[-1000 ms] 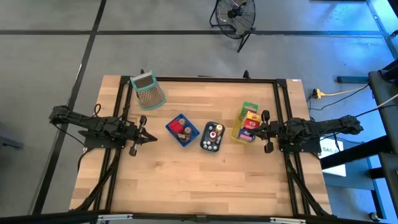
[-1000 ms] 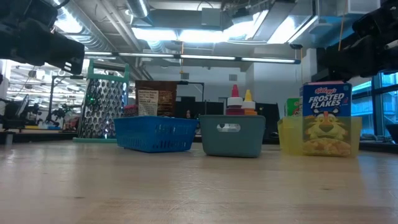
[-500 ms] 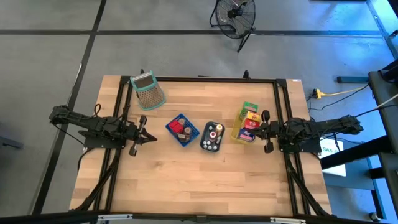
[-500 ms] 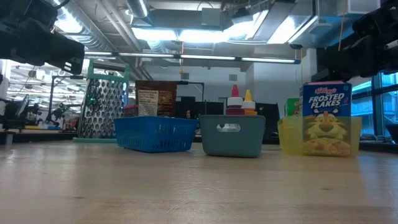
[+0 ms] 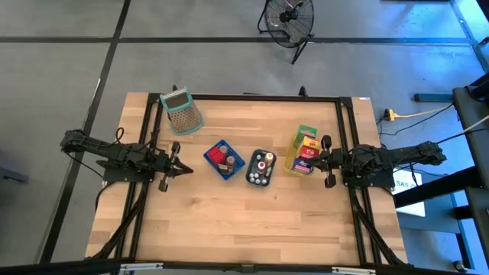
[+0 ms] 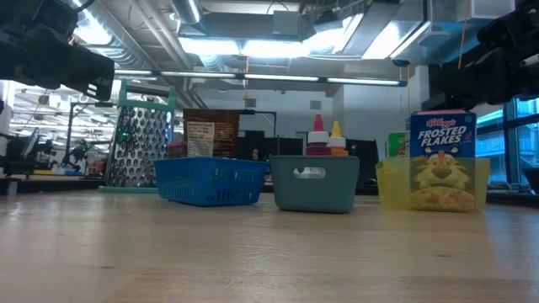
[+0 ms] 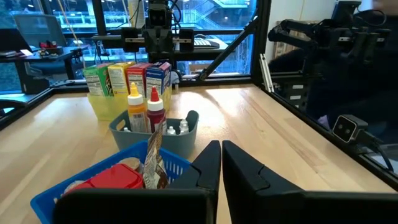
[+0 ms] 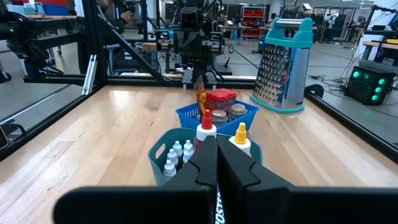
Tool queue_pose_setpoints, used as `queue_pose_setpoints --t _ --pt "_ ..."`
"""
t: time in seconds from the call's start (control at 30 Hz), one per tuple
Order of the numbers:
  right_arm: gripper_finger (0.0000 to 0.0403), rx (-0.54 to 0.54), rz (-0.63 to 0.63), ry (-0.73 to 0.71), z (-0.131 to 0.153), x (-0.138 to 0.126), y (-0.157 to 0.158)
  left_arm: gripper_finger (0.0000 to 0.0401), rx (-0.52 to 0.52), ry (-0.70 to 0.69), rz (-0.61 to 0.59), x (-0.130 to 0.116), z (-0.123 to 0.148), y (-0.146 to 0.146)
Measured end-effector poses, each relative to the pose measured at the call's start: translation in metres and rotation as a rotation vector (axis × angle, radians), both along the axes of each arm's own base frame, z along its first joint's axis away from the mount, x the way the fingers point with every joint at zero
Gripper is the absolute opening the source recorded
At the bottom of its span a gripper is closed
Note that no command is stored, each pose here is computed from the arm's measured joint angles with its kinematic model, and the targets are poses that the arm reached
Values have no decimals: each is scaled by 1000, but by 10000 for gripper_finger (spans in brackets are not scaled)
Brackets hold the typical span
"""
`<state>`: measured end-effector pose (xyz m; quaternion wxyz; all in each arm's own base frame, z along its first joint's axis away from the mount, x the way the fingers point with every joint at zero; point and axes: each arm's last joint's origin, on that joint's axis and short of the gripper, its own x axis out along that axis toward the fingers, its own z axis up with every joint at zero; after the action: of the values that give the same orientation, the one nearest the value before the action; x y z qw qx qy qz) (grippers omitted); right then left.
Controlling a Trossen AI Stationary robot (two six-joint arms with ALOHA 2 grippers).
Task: Pick & Place Kitchen Items
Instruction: Return to Home Position
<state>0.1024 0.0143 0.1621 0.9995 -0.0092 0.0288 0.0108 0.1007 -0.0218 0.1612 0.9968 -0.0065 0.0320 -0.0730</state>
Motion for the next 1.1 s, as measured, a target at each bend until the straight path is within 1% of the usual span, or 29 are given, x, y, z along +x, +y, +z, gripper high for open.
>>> queue_pose_setpoints --t 0.27,0.6,1.1 --pt "3 0 2 0 0 0 0 6 0 0 0 0 0 0" --pt "3 0 2 0 0 0 0 11 0 0 0 0 0 0" --pt "3 0 1 0 0 0 0 6 0 0 0 0 0 0"
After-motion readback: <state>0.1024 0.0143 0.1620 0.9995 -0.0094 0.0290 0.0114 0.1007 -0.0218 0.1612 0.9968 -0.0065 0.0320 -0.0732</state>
